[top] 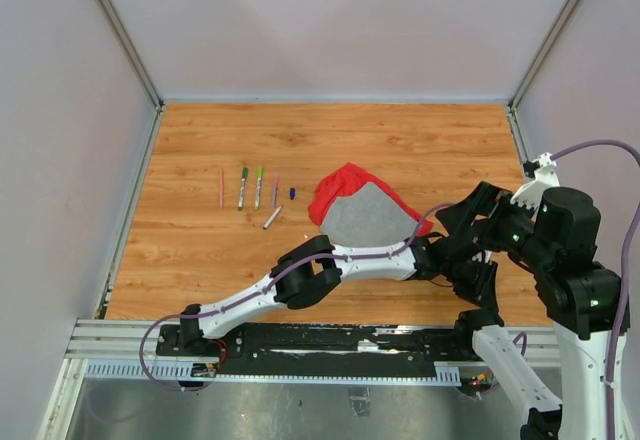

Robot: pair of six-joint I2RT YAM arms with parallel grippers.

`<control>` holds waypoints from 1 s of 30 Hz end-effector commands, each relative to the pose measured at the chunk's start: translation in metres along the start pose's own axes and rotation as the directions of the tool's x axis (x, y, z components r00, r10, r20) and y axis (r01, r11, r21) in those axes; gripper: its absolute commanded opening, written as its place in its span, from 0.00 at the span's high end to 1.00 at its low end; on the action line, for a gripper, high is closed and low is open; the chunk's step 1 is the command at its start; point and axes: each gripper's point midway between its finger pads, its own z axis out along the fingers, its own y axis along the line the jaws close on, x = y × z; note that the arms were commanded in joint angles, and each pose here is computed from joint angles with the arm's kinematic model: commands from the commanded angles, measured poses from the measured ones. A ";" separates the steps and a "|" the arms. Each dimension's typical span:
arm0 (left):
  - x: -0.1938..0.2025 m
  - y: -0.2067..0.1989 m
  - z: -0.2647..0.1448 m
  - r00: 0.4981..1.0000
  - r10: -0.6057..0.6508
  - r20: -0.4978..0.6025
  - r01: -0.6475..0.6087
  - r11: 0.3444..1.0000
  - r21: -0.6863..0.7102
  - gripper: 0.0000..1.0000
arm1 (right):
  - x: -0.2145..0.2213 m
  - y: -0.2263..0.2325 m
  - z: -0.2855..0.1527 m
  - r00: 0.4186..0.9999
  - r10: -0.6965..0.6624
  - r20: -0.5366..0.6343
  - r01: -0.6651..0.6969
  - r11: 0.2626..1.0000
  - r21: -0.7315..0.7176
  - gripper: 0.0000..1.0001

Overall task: Insert the pens into the pen caps
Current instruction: Move the pen cap to the center of the board.

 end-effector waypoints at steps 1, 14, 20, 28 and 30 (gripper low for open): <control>0.013 -0.011 0.010 0.998 0.002 -0.055 0.001 0.998 0.062 0.68 | 0.016 -0.002 -0.003 0.999 -0.029 -0.038 0.028 0.999 -0.018 0.02; 0.037 -0.006 0.019 0.988 0.034 -0.148 -0.025 0.998 0.063 0.80 | 0.026 -0.008 -0.005 0.998 -0.024 -0.059 0.024 1.000 -0.004 0.01; 0.046 0.001 0.022 0.984 0.040 -0.173 -0.031 0.998 0.056 0.87 | 0.028 -0.008 -0.005 0.998 -0.020 -0.062 0.020 1.000 -0.004 0.02; 0.047 0.014 0.025 0.986 0.049 -0.160 -0.051 0.999 -0.010 0.88 | 0.031 -0.010 -0.005 0.998 -0.012 -0.068 0.012 1.000 0.000 0.01; 0.047 0.017 0.026 0.986 0.053 -0.158 -0.056 0.998 -0.019 0.88 | 0.032 -0.010 -0.005 0.997 -0.009 -0.073 0.009 1.000 0.001 0.01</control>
